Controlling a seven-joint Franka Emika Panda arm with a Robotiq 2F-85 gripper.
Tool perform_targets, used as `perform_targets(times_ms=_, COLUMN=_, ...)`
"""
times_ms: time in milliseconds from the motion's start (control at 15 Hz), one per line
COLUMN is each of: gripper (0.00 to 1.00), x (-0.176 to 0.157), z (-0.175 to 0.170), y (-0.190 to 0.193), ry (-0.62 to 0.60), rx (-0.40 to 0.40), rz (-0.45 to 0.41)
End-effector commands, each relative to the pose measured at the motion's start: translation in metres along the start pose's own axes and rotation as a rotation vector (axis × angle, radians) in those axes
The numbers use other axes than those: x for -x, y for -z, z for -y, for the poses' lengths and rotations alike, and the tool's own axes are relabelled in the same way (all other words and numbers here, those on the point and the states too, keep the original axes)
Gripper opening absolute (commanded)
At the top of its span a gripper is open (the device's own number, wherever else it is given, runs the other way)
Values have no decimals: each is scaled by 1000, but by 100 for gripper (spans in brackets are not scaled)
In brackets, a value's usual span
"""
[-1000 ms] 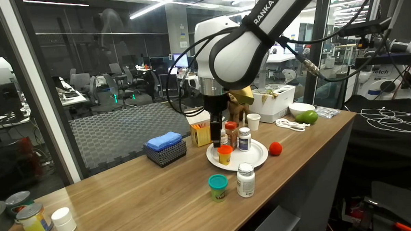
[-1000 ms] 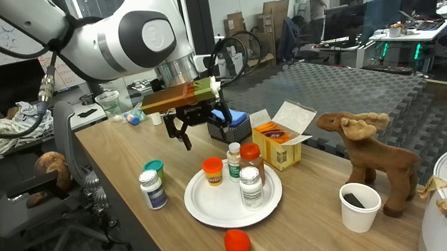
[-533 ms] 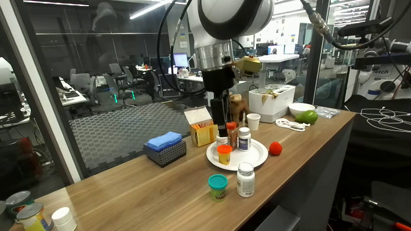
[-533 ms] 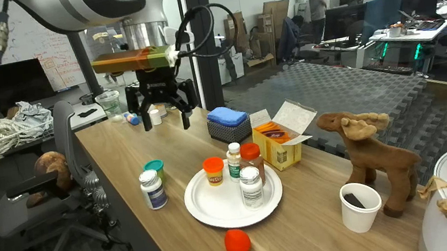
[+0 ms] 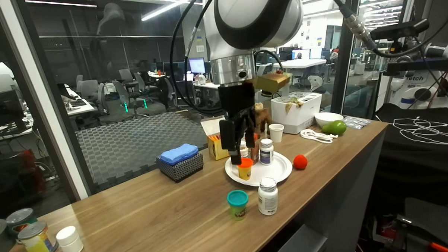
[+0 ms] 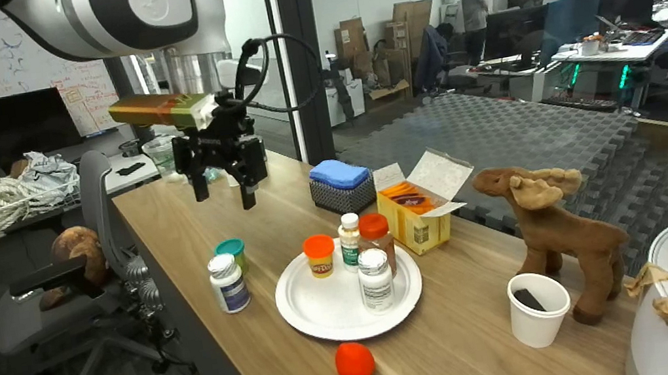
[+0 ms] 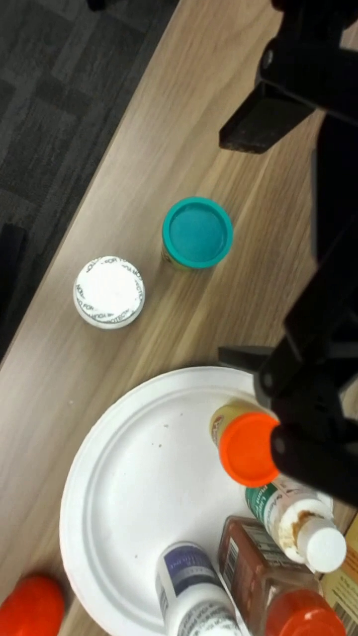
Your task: Put the objects on the table on to the plate.
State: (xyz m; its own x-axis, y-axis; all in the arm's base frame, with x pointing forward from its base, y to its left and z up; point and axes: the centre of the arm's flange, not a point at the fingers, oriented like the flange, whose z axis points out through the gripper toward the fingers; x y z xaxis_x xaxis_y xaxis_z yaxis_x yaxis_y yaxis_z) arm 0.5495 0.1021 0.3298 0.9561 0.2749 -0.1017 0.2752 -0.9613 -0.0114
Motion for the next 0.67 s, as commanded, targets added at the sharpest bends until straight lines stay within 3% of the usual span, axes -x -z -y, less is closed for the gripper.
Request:
perform_targets(times_ms=0, gripper=100, x=4, z=23, y=-19, ry=-58, rx=2, rz=-63)
perform_targets(times_ms=600, gripper=100, x=7, z=58, y=-77, ry=-55, rx=28, rz=-82)
